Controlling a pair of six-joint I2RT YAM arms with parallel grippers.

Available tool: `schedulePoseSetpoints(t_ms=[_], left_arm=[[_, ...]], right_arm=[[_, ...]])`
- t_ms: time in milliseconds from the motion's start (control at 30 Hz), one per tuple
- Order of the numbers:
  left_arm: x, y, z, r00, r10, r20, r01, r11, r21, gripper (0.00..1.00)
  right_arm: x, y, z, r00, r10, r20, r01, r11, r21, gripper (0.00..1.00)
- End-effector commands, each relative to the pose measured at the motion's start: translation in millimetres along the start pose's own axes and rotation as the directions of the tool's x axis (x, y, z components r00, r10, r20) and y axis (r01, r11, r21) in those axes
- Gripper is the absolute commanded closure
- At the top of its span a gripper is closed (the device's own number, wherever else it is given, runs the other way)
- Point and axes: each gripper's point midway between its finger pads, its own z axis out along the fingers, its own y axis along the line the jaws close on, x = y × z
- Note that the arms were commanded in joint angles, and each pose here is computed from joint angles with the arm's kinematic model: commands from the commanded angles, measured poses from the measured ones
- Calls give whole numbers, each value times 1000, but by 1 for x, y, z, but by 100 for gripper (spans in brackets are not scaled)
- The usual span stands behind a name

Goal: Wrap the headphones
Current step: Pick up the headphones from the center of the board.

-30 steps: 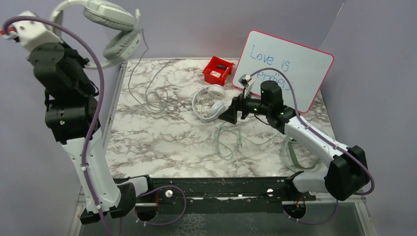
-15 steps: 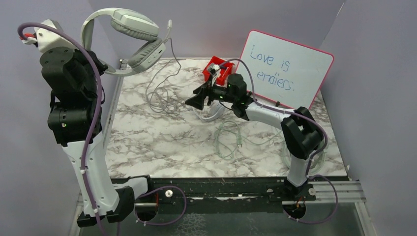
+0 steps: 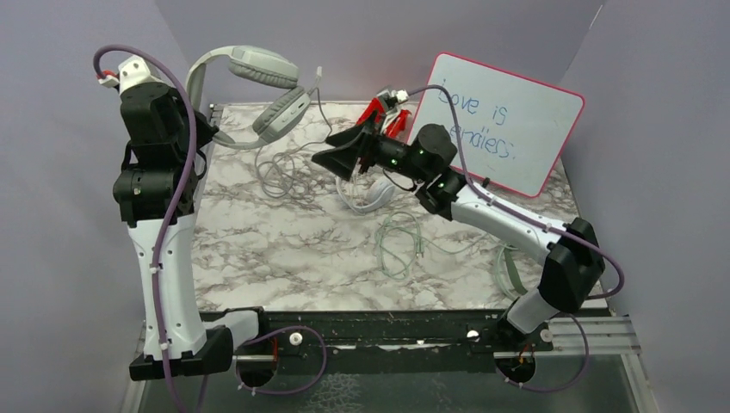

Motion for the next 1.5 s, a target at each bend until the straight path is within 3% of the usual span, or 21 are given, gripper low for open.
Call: schedulePoseSetpoints(t_ms=[0,133,233,500,700,967,1167,1367,1433,1467], left_arm=[[1,-17,8,993,-117,25,114,990,84,100],[22,-23,14,986,-162,-33,165,979,119,100],[32,-26,16,981,-185,-62,192,971,141,100],[47,-12,16,983,-175,-64,180,979,97,100],[64,-21,22,944,-299,-143,314,945,94,100],[79,-38,17,883,-399,-248,439,889,132,100],[93,-38,14,853,-440,-280,487,864,126,100],[102,-34,15,845,-453,-284,498,860,112,100],[100,-37,14,846,-448,-289,498,858,128,100],[99,-38,13,848,-445,-289,497,857,140,100]], right_arm=[[-10,44,24,978,186,99,-188,982,8,0],[-11,53,37,921,364,142,-350,930,-112,1],[-6,39,46,884,440,160,-433,898,-78,1],[0,17,52,883,424,200,-436,900,13,1],[30,22,60,913,350,210,-357,934,-6,5],[30,26,79,933,257,250,-258,966,-32,6],[28,24,92,903,313,294,-321,947,-22,16],[15,27,97,879,298,372,-317,948,-9,18],[18,23,103,880,306,364,-333,943,12,30],[18,22,103,873,317,371,-345,939,10,42]])
